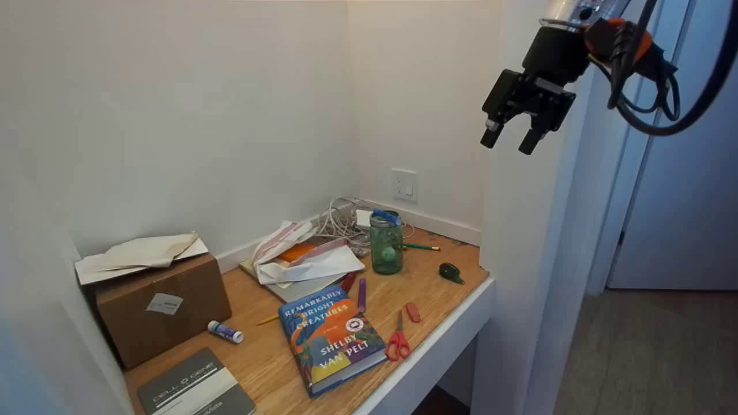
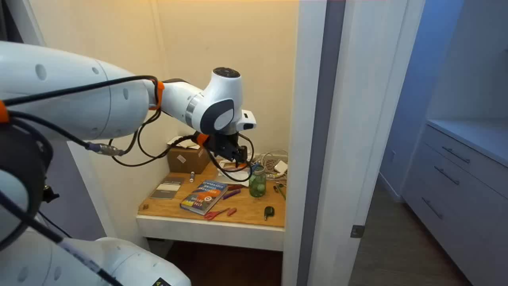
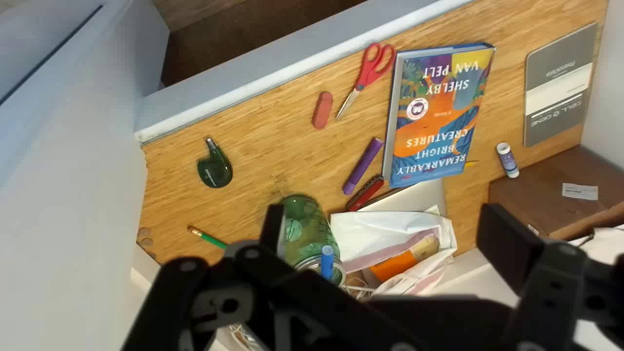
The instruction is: Put the blue marker on the table then put the purple marker on the green bottle
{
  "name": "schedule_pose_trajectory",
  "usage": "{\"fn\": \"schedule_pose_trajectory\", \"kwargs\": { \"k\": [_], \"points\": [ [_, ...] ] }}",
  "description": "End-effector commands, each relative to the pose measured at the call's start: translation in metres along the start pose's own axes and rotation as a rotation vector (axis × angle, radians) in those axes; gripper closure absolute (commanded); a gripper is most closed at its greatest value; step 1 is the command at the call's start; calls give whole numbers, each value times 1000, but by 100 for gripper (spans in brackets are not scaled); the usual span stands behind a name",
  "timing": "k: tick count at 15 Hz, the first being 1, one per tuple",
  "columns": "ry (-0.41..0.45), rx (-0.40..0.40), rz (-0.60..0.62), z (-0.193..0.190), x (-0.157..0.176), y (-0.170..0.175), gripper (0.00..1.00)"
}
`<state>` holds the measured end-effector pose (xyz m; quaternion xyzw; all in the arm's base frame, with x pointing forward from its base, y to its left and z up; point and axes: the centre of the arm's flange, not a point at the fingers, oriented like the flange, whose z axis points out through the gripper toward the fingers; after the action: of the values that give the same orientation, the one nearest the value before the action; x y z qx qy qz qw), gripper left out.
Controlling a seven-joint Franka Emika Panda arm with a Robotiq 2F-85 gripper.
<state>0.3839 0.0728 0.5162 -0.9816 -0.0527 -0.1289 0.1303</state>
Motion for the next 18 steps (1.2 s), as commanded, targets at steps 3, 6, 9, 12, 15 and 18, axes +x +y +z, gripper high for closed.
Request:
{"fn": "schedule_pose_trajectory", "kwargs": {
  "k": [3, 6, 9, 12, 15, 18],
  "points": [
    [0, 0, 0, 0, 0, 0, 0],
    [-36, 8, -27, 18, 32, -9, 0],
    [-107, -5, -85, 47, 73, -28, 0],
    [-159, -48, -122, 82, 112, -53, 0],
    [-182, -89, -157, 121, 151, -78, 0],
    [-154, -141, -184, 161, 181, -92, 0]
  ]
}}
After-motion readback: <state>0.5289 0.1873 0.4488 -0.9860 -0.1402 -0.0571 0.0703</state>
